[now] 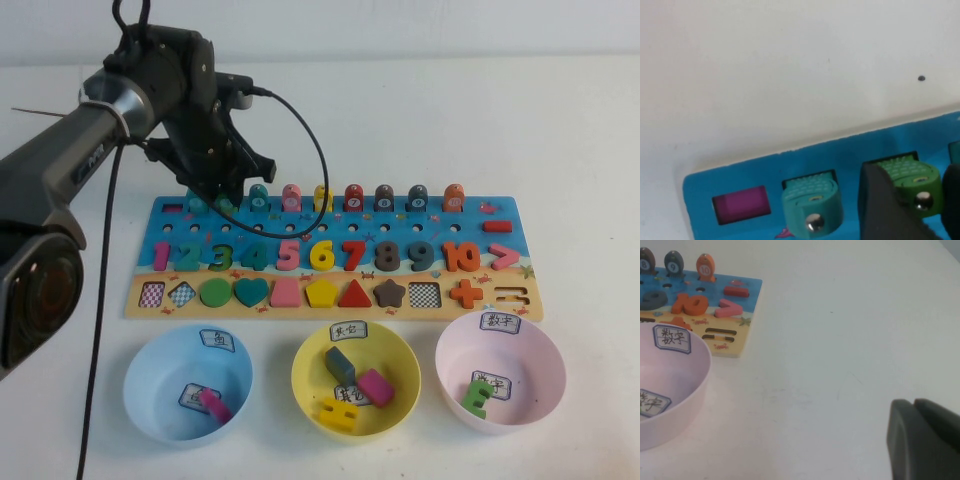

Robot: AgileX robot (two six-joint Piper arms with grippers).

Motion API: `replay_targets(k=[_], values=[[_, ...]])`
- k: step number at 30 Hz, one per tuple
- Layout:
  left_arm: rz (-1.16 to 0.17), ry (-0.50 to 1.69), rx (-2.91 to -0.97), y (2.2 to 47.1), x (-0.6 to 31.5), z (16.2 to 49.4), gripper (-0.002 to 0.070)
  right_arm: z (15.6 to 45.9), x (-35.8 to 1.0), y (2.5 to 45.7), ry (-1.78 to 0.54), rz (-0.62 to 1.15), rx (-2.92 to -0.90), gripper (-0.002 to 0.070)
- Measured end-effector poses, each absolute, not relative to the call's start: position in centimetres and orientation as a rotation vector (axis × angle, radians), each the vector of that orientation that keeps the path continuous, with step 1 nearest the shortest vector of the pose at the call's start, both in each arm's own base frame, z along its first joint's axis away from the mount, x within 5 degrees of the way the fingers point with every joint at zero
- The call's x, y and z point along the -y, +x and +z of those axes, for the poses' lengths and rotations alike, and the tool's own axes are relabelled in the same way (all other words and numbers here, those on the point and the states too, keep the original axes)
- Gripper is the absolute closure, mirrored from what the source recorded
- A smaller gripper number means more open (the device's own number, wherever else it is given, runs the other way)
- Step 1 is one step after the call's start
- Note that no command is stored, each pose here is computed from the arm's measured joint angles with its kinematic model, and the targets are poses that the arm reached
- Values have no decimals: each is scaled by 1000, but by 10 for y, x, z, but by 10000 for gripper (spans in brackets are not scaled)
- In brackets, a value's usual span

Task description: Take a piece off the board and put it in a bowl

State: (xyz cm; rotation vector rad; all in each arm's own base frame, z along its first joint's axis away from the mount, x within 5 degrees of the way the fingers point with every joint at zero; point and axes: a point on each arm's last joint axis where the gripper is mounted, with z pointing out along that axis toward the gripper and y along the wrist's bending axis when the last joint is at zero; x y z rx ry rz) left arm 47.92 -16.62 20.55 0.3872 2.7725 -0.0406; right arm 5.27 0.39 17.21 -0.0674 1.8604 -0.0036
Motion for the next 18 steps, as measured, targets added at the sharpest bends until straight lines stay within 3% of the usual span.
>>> replay_targets(k=[3, 18], values=[[-41, 387, -2770, 479, 166, 206, 485, 172, -4, 53, -67, -4, -1860, 694], [-51, 372, -2742, 477, 166, 225, 485, 172, -4, 53, -67, -4, -1860, 694]])
